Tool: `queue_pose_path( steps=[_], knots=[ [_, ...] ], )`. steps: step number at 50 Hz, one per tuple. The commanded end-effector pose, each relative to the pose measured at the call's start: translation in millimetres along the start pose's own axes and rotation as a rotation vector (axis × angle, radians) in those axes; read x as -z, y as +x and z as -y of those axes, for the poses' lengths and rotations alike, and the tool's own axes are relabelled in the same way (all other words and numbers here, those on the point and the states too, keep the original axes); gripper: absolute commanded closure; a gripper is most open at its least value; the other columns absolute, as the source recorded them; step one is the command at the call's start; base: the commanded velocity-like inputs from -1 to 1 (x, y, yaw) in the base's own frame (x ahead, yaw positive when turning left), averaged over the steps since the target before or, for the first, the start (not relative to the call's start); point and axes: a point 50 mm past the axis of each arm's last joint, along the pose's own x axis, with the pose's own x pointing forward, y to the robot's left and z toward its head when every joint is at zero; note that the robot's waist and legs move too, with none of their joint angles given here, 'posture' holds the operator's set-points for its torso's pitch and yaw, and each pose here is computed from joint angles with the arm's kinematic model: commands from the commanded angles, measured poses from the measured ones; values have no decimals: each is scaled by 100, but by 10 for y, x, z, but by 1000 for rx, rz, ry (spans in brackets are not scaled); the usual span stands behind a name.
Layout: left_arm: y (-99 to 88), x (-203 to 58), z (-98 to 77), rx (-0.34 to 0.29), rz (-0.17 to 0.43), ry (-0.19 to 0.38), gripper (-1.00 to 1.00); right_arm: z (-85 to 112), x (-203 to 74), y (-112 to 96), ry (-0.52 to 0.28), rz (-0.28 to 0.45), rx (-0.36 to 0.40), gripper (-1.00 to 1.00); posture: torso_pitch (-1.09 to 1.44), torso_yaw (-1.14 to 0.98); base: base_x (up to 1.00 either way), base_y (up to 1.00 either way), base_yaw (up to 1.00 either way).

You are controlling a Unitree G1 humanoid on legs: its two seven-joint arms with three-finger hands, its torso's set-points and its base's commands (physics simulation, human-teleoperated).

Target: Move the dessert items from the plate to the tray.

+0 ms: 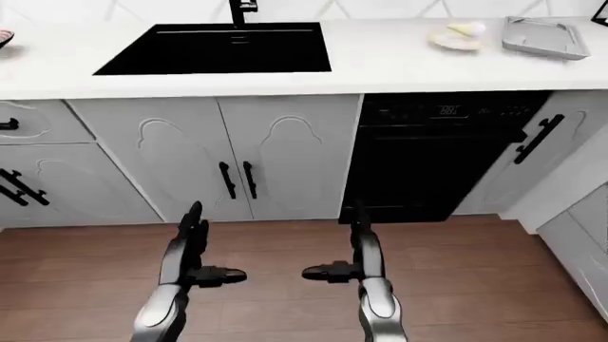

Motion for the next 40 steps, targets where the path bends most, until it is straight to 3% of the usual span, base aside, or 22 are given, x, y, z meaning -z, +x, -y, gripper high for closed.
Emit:
queue_pose_path(
  steps=[1,2,3,6,13,22,28,40],
  knots=[
    [31,-313,27,9,171,8,-100,-147,-613,-65,18,208,-48,-100,0,0,0,0,0],
    [24,-332,34,9,173,9,-100,-146,-601,-88,15,193,-41,-100,0,0,0,0,0],
    [47,-337,37,10,176,9,-100,-166,-665,-66,26,238,-56,-100,0,0,0,0,0],
    [10,-373,46,11,181,8,-100,-185,-697,-181,14,191,-46,-100,0,0,0,0,0],
    [-7,-607,34,15,183,-3,-100,-186,-807,-179,7,193,-46,-100,0,0,0,0,0],
    [-96,-1414,37,40,258,8,-100,-120,-1278,-193,-48,225,-57,-100,0,0,0,0,0],
    [-109,-1693,-19,73,239,-33,-100,-72,-1654,-149,-63,243,-92,-100,0,0,0,0,0],
    [-162,-2474,-94,90,306,-10,-100,-68,-2450,-103,-122,327,-115,-100,0,0,0,12,0]
  ],
)
